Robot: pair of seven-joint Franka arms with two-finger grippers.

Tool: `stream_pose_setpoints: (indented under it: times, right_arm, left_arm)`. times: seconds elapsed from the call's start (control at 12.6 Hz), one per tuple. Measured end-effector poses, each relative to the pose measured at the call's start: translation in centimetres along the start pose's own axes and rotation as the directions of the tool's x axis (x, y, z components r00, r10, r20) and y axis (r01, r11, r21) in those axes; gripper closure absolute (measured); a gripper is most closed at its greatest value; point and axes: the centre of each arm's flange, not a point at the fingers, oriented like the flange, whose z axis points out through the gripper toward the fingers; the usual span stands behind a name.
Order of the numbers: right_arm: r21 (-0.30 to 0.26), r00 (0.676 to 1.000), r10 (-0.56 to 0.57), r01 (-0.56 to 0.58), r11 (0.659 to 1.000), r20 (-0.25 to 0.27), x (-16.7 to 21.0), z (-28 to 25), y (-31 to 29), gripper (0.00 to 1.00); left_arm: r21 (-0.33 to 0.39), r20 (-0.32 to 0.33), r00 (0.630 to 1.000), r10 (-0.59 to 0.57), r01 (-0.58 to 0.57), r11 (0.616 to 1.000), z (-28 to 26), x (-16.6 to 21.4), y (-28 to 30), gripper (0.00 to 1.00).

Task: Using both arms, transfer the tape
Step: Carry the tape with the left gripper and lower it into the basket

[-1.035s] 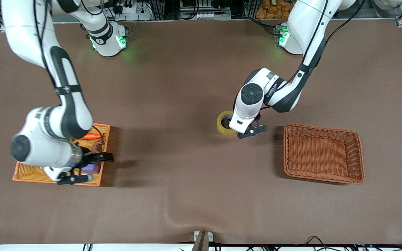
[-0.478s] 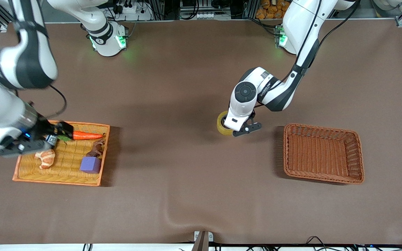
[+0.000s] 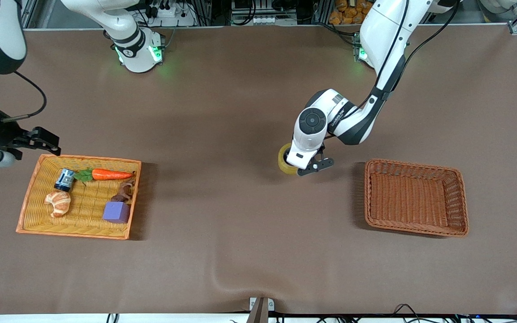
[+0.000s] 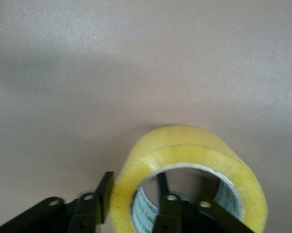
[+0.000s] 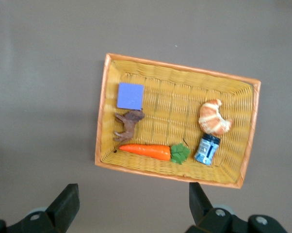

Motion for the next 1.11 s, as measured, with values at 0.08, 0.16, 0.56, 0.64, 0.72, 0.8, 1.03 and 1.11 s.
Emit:
stream_pose_setpoints:
  times: [0.08, 0.16, 0.56, 0.64, 0.72, 0.8, 1.03, 1.11]
  right_arm:
    - [0.003, 1.0, 0.013, -0.013, 1.0, 0.023, -0.4, -0.1, 0.7, 0.0]
    - [0.006, 0.999, 0.024, -0.024, 1.0, 0.041, -0.8, -0.4, 1.3, 0.0]
    - [0.022, 0.996, 0.043, -0.045, 0.999, 0.077, -3.7, -4.1, 2.0, 0.0]
    - [0.032, 0.996, 0.052, -0.055, 0.998, 0.079, -4.4, -4.8, 2.4, 0.0]
    - [0.05, 0.995, 0.063, -0.067, 0.997, 0.076, -4.7, -5.2, 2.8, 0.0]
    - [0.065, 0.994, 0.078, -0.083, 0.994, 0.074, -4.9, -5.3, 3.3, 0.0]
    - [0.071, 0.988, 0.139, -0.144, 0.987, 0.07, -4.8, -5.7, 3.0, 0.0]
    - [0.056, 0.989, 0.129, -0.133, 0.99, 0.065, -4.6, -6.1, 2.2, 0.0]
  left_arm:
    - [-0.009, -0.006, 1.0, -0.008, 0.008, 1.0, -0.4, 0.3, 0.1, 0.76]
    - [-0.02, -0.013, 1.0, -0.02, 0.019, 1.0, -0.9, 0.8, 0.2, 0.78]
    - [-0.084, -0.084, 0.993, -0.077, 0.07, 0.994, -8.7, 6.4, -3.6, 0.78]
    - [-0.084, -0.103, 0.992, -0.071, 0.062, 0.995, -11.2, 8.3, -5.8, 0.78]
    - [-0.084, -0.118, 0.99, -0.075, 0.066, 0.994, -13.3, 10.5, -8.6, 0.78]
    - [-0.081, -0.13, 0.989, -0.075, 0.065, 0.995, -14.7, 12.8, -11.7, 0.78]
    - [-0.045, -0.116, 0.993, -0.003, -0.002, 0.999, -13.4, 19.0, -21.2, 0.78]
    - [-0.034, -0.102, 0.994, 0.038, -0.041, 0.999, -12.1, 20.7, -24.1, 0.78]
